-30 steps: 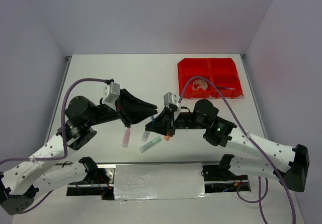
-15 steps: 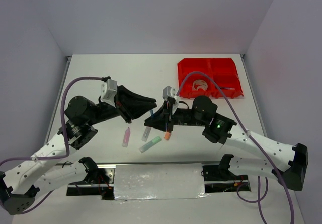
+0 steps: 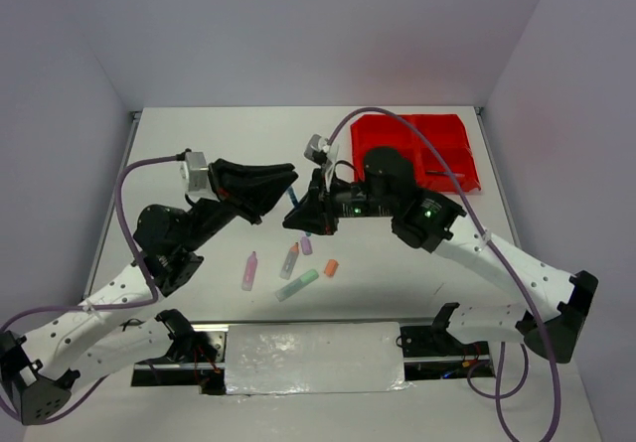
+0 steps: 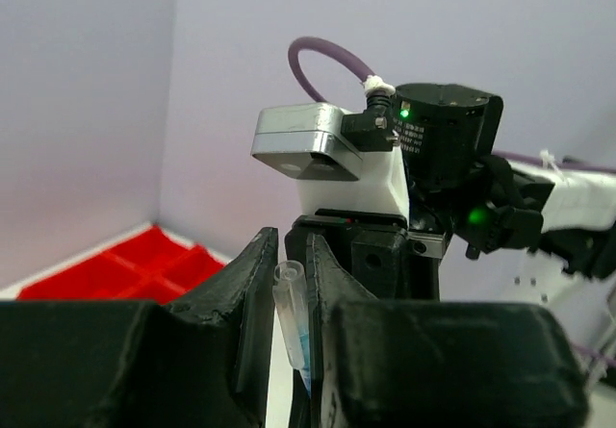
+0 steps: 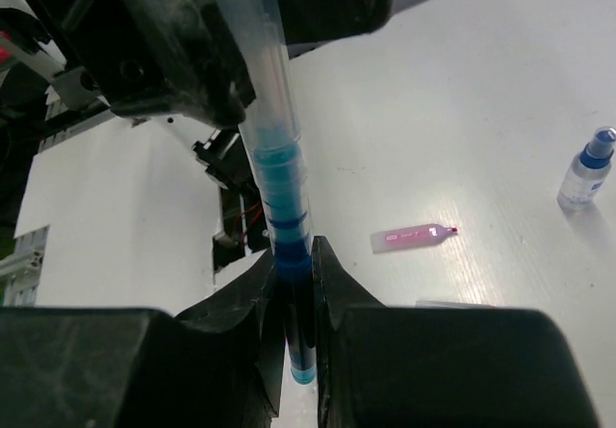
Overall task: Sort the stationery into containers
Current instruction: Close the pen cap on the pen.
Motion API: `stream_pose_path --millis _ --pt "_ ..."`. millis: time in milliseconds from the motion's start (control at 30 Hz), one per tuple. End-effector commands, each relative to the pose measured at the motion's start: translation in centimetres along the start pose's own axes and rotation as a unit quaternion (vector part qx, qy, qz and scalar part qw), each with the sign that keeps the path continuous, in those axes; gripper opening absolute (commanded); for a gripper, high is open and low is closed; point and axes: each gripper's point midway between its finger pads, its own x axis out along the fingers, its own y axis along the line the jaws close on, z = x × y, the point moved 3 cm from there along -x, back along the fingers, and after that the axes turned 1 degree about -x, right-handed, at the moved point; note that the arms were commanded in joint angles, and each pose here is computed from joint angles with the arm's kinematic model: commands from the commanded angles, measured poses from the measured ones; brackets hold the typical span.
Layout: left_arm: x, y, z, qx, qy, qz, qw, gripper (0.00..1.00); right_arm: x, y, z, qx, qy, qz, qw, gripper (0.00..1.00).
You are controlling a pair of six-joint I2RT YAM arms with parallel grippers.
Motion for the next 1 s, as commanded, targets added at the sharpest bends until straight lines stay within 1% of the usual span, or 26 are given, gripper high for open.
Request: stream_pose_path --millis 0,33,67,100,167,233,300,367,400,433,467,500,533,567,600,667,700,733,767,833,867,933,967 --pt "-5.6 -0.8 -14.9 -0.124 0.261 -0.039 0.957 0.0 -6.3 5.6 19.8 -0.143 -0.308 0.023 0.94 0.0" --pt "-6.4 -1.1 -16.0 -0.134 0.27 -0.047 0.952 0.0 -6.2 5.9 21.0 -0.15 -0.31 0.026 0.939 0.0" --pt "-6.4 -2.1 -16.2 -0.138 0.264 -0.065 0.952 0.0 -6.1 6.0 21.5 -0.153 -0.31 0.028 0.938 0.0" --pt "-6.6 -2.2 -16.8 -0.141 0.27 -0.06 0.951 0.0 -5.5 5.8 21.8 -0.153 -0.305 0.032 0.939 0.0" --pt "-7.3 -2.7 -18.3 -0.141 0.288 -0.059 0.945 0.0 -6.1 6.3 23.3 -0.159 -0.317 0.035 0.934 0.0" --pt "-7.8 -2.3 -19.1 -0.144 0.297 -0.04 0.943 0.0 -6.0 6.3 23.7 -0.16 -0.316 0.036 0.934 0.0" --pt "-8.0 -2.0 -18.7 -0.137 0.292 -0.024 0.946 0.0 -6.2 6.5 23.0 -0.166 -0.313 0.041 0.934 0.0" --pt "-7.5 -2.1 -16.7 -0.115 0.267 -0.022 0.956 0.0 -5.0 5.3 20.7 -0.153 -0.298 0.037 0.941 0.0" --pt "-7.8 -1.7 -16.6 -0.11 0.276 -0.004 0.955 0.0 -4.4 4.3 18.8 -0.142 -0.283 0.031 0.948 0.0" --pt "-6.9 -1.5 -14.9 -0.093 0.259 0.01 0.961 0.0 -4.1 4.2 17.9 -0.14 -0.277 0.038 0.95 0.0" --pt "-6.5 -1.1 -13.8 -0.083 0.249 0.032 0.964 0.0 -3.6 4.5 16.5 -0.142 -0.254 0.061 0.955 0.0" --pt "-6.2 0.4 -12.1 -0.065 0.224 0.09 0.968 0.0 -3.1 4.6 15.1 -0.145 -0.234 0.075 0.958 0.0" --pt "-5.8 0.6 -10.2 -0.061 0.213 0.114 0.969 0.0 -1.9 4.5 12.1 -0.151 -0.2 0.089 0.964 0.0" --pt "-5.6 0.6 -8.6 -0.054 0.194 0.125 0.971 0.0 -1.6 4.9 10.5 -0.158 -0.181 0.105 0.965 0.0" --pt "-5.4 1.1 -7.3 -0.046 0.178 0.147 0.972 0.01 -1.0 4.5 8.0 -0.16 -0.156 0.107 0.969 0.0" --pt "-4.7 0.3 -4.0 -0.033 0.146 0.141 0.979 0.18 -0.7 4.8 5.7 -0.149 -0.138 0.127 0.971 0.0" --pt "-4.4 0.0 -3.1 -0.027 0.138 0.134 0.981 0.3 -0.7 4.7 4.0 -0.133 -0.126 0.131 0.974 0.0" --pt "-3.9 -0.9 -1.3 -0.02 0.124 0.112 0.986 0.35 -0.7 4.6 3.4 -0.129 -0.125 0.133 0.975 0.0" --pt "-3.6 -1.3 -0.6 -0.016 0.118 0.1 0.988 0.44 -0.7 4.5 3.0 -0.125 -0.122 0.132 0.976 0.0" --pt "-2.9 -2.8 1.0 -0.012 0.107 0.061 0.992 0.52 -0.9 4.3 1.8 -0.113 -0.119 0.127 0.978 0.0" --pt "-2.6 -3.2 1.4 -0.012 0.101 0.049 0.994 0.57 -0.9 4.2 1.2 -0.108 -0.115 0.127 0.979 0.0" --pt "-2.4 -4.0 2.2 -0.011 0.091 0.026 0.995 0.64 -0.9 4.1 0.5 -0.102 -0.106 0.125 0.981 0.0" --pt "-2.3 -4.3 2.9 -0.01 0.078 0.019 0.997 0.73 -0.9 4.0 0.2 -0.1 -0.104 0.123 0.982 0.0"
